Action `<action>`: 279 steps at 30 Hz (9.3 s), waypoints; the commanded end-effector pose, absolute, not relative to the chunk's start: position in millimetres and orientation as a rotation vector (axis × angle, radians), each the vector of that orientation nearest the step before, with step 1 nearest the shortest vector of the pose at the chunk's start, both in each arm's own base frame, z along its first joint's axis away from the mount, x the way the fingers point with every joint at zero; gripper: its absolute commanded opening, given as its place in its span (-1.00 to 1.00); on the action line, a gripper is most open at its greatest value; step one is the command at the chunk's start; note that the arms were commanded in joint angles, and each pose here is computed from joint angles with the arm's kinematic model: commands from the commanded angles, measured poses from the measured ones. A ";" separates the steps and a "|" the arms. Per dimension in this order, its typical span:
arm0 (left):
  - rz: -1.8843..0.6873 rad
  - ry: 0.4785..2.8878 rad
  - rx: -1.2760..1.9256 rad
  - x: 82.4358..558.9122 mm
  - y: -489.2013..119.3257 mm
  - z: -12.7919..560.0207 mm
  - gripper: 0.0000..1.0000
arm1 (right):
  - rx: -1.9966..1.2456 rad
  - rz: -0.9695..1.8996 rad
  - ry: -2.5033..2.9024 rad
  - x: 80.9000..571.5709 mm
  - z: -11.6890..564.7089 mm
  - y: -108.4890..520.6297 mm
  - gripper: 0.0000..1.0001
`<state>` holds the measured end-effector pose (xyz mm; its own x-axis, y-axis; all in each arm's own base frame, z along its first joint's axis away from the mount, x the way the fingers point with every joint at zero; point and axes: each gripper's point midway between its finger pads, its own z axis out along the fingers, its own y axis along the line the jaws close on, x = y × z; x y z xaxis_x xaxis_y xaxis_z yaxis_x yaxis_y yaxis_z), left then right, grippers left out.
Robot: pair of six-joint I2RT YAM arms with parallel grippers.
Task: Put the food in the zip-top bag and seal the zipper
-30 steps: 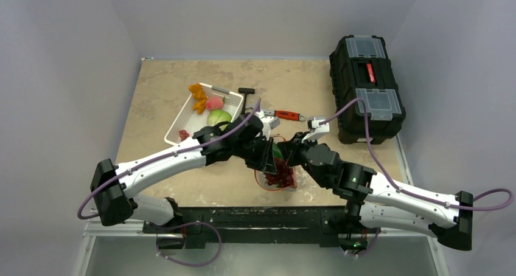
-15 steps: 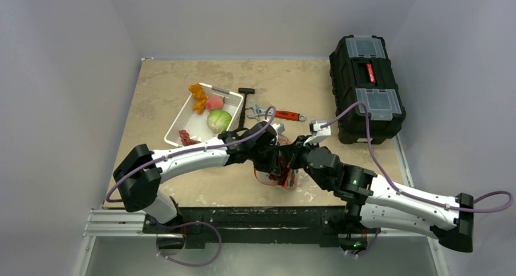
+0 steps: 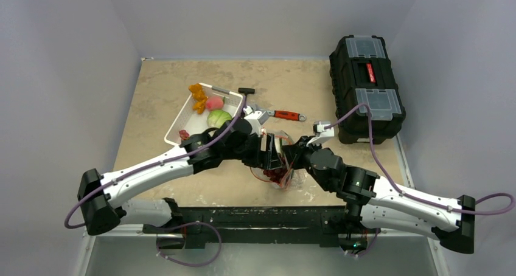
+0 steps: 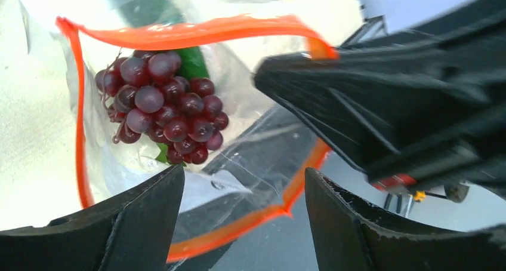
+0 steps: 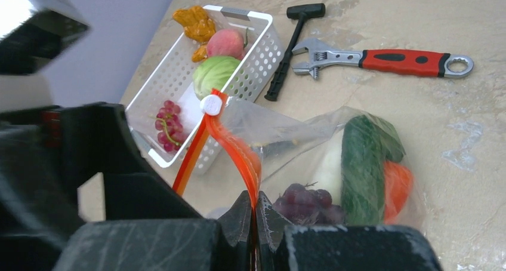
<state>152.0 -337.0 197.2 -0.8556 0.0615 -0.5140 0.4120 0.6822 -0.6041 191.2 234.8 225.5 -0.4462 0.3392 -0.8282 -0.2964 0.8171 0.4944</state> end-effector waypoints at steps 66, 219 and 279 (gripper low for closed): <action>0.171 2.692 -0.897 312.9 -34.5 89.9 0.39 | 0.001 0.678 1.861 199.9 246.2 241.4 -1.00; -0.904 2.213 0.174 228.3 -338.5 209.1 -0.64 | 0.119 1.244 1.706 164.3 288.1 269.5 -1.00; -1.384 2.151 0.521 135.5 -367.8 277.1 -1.00 | 0.132 0.850 1.715 180.2 273.1 193.1 -1.00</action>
<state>150.9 -340.1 225.2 -0.8114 0.0515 -0.5823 0.5002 0.5767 -0.6459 174.0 211.1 239.8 -0.4181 0.4377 -0.7960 -0.3494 0.7314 0.5857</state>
